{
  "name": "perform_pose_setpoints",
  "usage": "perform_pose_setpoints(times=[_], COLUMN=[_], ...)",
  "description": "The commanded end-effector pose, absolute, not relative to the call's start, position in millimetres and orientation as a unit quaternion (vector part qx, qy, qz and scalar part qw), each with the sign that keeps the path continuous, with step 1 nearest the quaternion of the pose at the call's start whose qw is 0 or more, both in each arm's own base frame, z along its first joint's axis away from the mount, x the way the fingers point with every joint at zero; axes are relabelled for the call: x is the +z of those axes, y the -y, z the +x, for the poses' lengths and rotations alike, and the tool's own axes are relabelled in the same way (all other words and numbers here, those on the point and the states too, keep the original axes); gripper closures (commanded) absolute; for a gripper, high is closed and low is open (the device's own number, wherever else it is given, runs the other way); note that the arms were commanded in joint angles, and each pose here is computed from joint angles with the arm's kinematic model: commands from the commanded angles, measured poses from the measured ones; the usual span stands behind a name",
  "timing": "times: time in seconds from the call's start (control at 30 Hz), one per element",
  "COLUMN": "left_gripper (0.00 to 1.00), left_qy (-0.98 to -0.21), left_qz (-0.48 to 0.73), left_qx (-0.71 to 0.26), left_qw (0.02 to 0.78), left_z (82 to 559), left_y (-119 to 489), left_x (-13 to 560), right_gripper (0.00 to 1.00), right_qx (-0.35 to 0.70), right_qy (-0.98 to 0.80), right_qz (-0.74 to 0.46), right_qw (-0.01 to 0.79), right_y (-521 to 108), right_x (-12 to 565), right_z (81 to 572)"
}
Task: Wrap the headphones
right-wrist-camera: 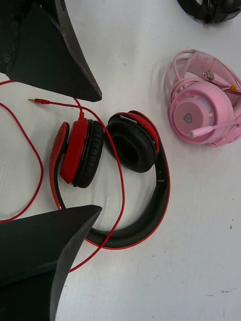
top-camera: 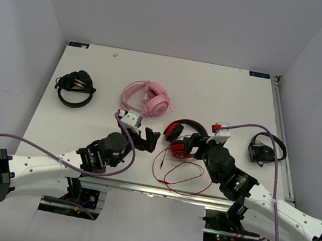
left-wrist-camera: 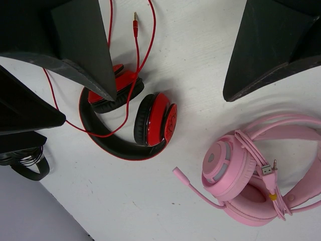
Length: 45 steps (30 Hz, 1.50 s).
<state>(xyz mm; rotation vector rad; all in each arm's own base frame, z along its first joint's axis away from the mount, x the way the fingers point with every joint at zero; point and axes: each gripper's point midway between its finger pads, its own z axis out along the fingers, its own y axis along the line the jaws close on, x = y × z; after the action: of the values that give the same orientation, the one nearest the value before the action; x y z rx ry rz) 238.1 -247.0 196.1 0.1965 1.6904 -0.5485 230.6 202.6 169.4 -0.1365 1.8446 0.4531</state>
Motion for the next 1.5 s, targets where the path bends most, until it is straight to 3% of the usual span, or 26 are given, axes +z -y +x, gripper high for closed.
perform_pose_setpoints(times=[0.0,0.23,0.47,0.67,0.87,1.33,1.47], left_gripper=[0.02,0.04,0.04,0.05,0.05,0.05,0.05], left_qy=[-0.732,-0.734,-0.735,-0.737,-0.739,-0.738,-0.736], left_qz=[0.091,0.092,0.091,0.103,0.106,0.103,0.101], left_qx=[-0.244,-0.232,-0.226,-0.232,-0.233,-0.232,-0.233], left_qw=[0.63,0.631,0.633,0.626,0.623,0.625,0.628], left_z=[238.5,240.8,241.2,240.5,240.1,240.3,240.0], left_y=[250.7,249.2,246.4,253.6,255.4,253.7,252.2], left_x=[199.1,196.5,195.1,192.5,190.9,193.0,194.5], right_gripper=[0.1,0.0,0.13,0.26,0.36,0.37,0.44], right_qx=[0.196,0.124,0.137,0.167,0.146,0.144,0.147], right_qy=[-0.764,-0.783,-0.837,-0.876,-0.889,-0.917,-0.919], right_qz=[-0.04,-0.073,-0.064,-0.063,-0.059,-0.038,-0.04], right_qw=[0.614,0.606,0.525,0.447,0.43,0.37,0.364], right_y=[-201.4,-191.3,-153.5,-143.1,-126.9,-113.0,-114.6], right_x=[202.1,215.3,178.7,123.0,100.4,53.3,47.4], right_z=[238.9,268.0,306.4,296.5,292.0,276.3,275.0])
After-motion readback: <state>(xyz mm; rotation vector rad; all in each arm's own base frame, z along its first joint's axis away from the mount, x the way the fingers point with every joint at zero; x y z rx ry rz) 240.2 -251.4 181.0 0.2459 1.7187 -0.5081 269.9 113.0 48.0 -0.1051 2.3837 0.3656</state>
